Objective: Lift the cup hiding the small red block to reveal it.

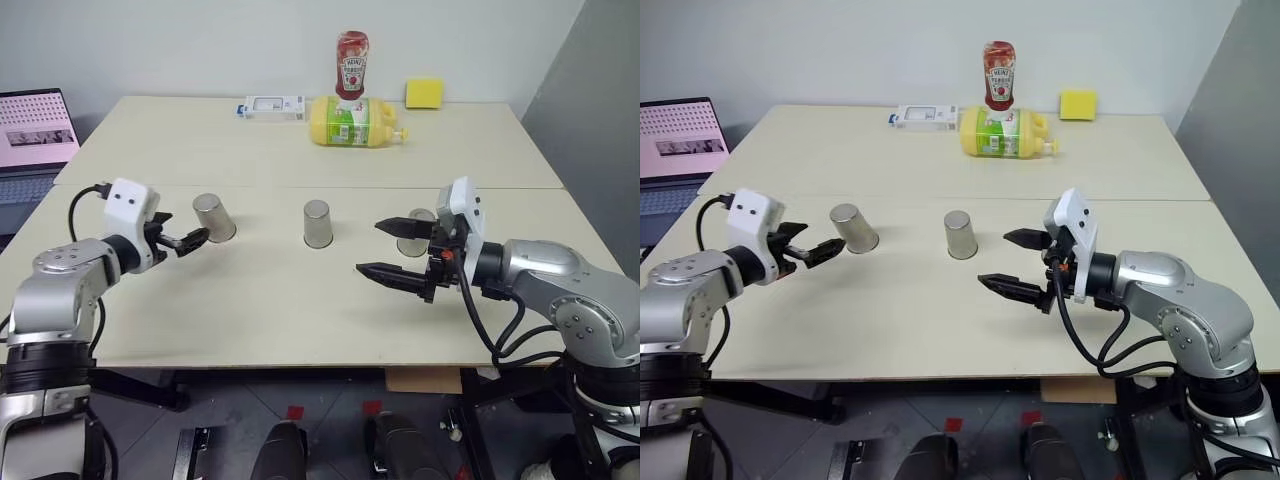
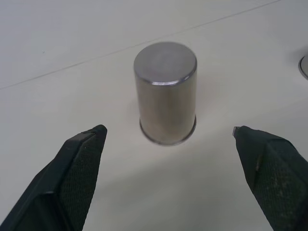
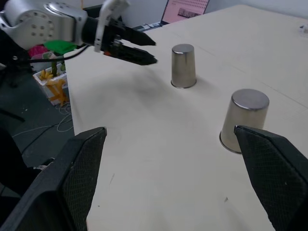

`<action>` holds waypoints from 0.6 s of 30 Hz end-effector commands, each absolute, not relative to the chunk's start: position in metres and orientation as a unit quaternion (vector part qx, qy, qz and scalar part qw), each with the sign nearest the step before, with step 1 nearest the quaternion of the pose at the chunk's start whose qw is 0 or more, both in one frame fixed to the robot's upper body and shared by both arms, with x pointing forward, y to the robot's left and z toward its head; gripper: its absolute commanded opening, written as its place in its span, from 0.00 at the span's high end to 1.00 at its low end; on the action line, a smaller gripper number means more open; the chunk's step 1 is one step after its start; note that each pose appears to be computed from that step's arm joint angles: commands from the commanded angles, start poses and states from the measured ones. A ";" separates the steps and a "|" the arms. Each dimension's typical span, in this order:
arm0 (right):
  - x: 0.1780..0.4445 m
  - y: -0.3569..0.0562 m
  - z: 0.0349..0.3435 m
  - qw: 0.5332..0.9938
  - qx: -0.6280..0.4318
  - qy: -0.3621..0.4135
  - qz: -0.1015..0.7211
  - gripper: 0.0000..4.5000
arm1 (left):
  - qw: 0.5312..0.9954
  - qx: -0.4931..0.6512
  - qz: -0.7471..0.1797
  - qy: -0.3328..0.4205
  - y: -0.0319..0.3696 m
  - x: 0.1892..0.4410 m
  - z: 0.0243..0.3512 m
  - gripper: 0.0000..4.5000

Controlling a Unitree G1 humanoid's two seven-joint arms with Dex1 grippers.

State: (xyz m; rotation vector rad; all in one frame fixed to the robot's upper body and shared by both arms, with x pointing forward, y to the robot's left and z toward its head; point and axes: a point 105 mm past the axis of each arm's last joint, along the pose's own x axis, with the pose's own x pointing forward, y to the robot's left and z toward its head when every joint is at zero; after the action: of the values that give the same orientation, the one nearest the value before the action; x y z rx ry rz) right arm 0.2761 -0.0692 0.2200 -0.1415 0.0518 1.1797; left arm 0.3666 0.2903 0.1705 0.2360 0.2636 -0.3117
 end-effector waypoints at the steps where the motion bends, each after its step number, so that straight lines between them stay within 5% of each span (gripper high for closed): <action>1: 0.269 -0.063 0.232 0.819 -0.073 0.005 0.569 0.00 | 0.972 0.142 -0.146 0.116 0.293 0.381 0.180 0.01; 18: 0.266 -0.060 0.235 0.819 -0.081 0.002 0.569 0.00 | 0.970 0.129 -0.146 0.142 0.285 0.425 0.165 0.01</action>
State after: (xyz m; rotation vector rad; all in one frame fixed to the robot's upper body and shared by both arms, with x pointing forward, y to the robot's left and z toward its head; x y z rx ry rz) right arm 0.2704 -0.0628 0.2253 -0.1522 0.0461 1.1992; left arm 0.4184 0.2864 0.1509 0.2358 0.3347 -0.3015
